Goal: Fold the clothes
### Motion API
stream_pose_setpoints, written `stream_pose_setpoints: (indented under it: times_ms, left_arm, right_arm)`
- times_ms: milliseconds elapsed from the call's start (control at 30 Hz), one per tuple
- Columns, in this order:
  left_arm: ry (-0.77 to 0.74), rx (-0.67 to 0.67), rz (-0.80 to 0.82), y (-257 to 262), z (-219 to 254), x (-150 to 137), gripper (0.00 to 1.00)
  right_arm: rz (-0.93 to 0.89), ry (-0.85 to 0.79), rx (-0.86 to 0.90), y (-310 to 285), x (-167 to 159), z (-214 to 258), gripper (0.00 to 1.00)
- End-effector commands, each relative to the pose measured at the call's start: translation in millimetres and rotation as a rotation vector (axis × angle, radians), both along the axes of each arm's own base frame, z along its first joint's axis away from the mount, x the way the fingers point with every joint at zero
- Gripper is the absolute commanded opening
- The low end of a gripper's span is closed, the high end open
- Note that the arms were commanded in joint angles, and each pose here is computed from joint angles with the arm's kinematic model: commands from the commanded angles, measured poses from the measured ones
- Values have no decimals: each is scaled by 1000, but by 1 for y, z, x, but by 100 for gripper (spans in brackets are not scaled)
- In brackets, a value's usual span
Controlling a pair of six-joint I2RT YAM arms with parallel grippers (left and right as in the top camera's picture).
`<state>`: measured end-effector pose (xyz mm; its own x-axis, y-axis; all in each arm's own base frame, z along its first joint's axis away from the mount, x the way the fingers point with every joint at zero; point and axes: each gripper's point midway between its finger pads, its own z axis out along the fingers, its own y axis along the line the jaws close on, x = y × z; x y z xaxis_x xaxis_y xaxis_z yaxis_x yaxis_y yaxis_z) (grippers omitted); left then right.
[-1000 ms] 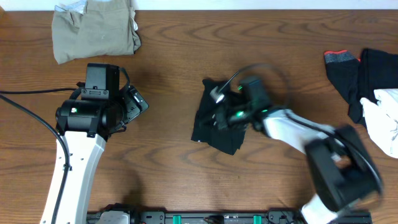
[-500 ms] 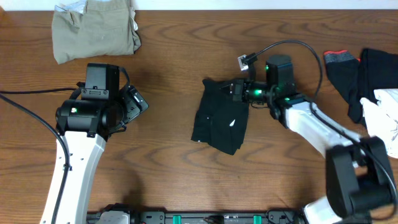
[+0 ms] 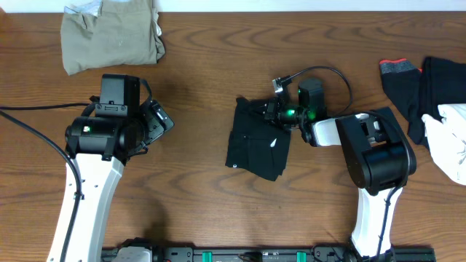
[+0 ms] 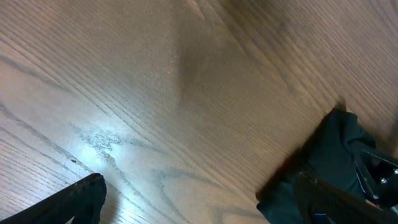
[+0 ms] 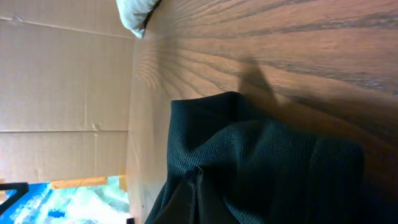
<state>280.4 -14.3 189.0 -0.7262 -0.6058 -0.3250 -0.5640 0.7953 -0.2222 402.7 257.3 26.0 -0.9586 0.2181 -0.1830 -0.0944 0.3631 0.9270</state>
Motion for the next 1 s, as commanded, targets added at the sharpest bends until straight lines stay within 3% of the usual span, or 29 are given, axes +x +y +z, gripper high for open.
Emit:
stream_pose_setpoints:
  times_ms: [0, 267, 367, 433, 533, 700, 833, 967]
  left_arm:
    - [13, 0, 13, 2, -4, -2, 98]
    - [-30, -54, -200, -22, 1, 7, 98]
    - [-35, -91, -290, -34, 0, 9, 98]
    - [-37, -127, -364, -45, -3, 11, 98]
    - [-22, -161, -434, -55, -12, 16, 98]
    - [39, -221, -503, -67, -35, 23, 98]
    - [90, -236, -511, -70, -56, 30, 98]
    - [90, -242, -588, -81, -71, 41, 98]
  right_arm:
    - [22, 34, 23, -4, -7, -4, 2]
    - [29, -131, 136, -22, 2, 111, 10]
    - [42, -190, 149, -30, -7, 154, 19]
    - [35, -223, 114, -38, -15, 169, 32]
    - [-60, -213, -48, -58, -20, 161, 67]
    - [-339, -69, -588, -139, -46, 115, 99]
    - [-443, 46, -856, -191, -88, 107, 99]
    - [-408, 126, -908, -199, -122, 105, 99]
